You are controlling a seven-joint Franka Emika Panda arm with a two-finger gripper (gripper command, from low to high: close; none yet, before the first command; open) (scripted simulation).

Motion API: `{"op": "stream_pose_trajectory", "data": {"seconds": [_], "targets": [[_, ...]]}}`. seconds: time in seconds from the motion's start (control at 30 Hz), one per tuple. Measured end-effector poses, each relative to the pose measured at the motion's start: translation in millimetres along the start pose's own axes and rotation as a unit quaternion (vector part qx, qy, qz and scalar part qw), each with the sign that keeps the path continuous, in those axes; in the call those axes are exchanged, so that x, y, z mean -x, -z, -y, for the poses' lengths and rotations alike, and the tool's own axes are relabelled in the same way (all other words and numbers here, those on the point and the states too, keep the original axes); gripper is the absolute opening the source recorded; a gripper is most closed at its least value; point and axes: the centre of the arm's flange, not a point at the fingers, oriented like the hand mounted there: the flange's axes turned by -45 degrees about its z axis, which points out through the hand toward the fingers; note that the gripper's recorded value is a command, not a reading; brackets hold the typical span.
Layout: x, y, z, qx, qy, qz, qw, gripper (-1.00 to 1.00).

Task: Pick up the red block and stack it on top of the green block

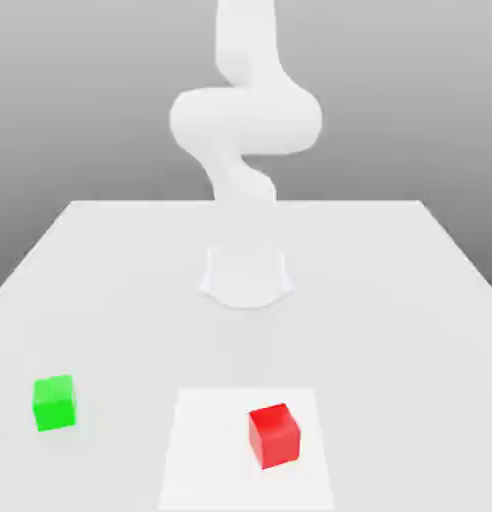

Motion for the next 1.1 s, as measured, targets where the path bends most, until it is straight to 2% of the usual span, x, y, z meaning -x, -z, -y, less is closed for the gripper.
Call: {"op": "stream_pose_trajectory", "data": {"seconds": [0.3,0.67,0.73,0.87,0.9,1.1], "targets": [[71,-195,16,-0.015,0.066,0.150,0.986,0.00],[244,-350,35,-0.056,0.141,0.322,0.934,0.00],[270,-368,36,-0.061,0.147,0.340,0.927,0.00],[303,-401,37,-0.063,0.149,0.345,0.925,0.00],[310,-409,37,-0.063,0.149,0.345,0.924,-1.00],[314,-412,37,-0.062,0.149,0.345,0.924,-1.00]]}}
